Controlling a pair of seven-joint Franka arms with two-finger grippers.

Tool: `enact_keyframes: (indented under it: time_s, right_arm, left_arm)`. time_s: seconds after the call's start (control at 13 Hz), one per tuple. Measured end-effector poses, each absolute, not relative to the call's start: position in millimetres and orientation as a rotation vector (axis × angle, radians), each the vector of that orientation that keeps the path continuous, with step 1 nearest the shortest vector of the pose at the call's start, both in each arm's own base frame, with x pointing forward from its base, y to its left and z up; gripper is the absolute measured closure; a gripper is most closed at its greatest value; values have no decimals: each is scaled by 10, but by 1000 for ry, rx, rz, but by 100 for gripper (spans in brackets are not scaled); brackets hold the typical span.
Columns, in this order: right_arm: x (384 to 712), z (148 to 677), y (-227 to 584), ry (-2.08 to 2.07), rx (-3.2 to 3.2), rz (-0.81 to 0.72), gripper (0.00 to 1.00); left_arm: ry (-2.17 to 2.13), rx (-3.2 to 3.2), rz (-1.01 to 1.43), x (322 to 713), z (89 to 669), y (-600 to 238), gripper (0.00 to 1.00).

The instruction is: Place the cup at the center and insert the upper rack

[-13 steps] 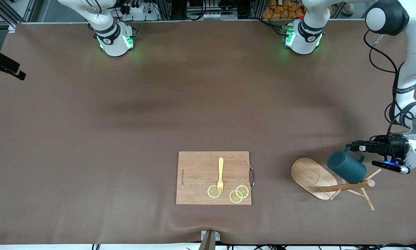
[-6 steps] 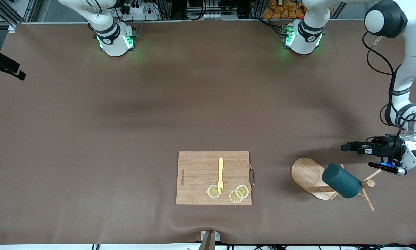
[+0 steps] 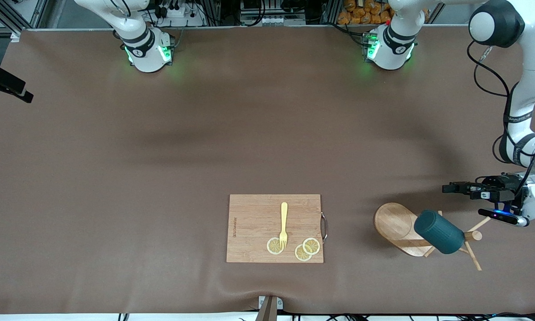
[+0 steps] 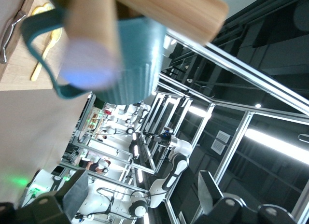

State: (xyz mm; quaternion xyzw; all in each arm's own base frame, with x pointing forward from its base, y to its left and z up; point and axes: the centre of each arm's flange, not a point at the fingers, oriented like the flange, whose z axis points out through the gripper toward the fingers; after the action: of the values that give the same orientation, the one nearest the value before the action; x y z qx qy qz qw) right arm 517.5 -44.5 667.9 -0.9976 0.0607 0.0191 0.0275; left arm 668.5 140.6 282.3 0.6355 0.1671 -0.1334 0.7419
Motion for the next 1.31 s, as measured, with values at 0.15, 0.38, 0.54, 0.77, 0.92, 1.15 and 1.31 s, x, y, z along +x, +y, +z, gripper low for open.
enact_keyframes:
  time_s: [0.15, 0.38, 0.54, 0.77, 0.92, 1.15, 1.31]
  right_arm:
    - [5175, 6679, -445, 187, -3080, 59, 0]
    - [5177, 6676, -445, 187, -3080, 60, 0]
    - [5177, 6676, -445, 187, -3080, 60, 0]
    - [5178, 6676, -444, 187, -3080, 60, 0]
    - [5177, 6677, -444, 187, -3080, 60, 0]
    - [5178, 6676, -441, 186, -3080, 60, 0]
    - [5178, 6676, -438, 185, -3080, 61, 0]
  left_arm:
    - [376, 1443, -321, 6690, 3074, 1452, 0]
    - [411, 1616, -338, 6663, 3668, 1493, 0]
    - [435, 1739, -330, 6628, 4087, 1427, 0]
    - [444, 1869, -321, 6591, 4394, 1309, 0]
    - [450, 1949, -322, 6591, 4527, 1219, 0]
    - [484, 2081, -327, 6585, 4880, 992, 0]
    - [463, 2238, -300, 6556, 5135, 768, 0]
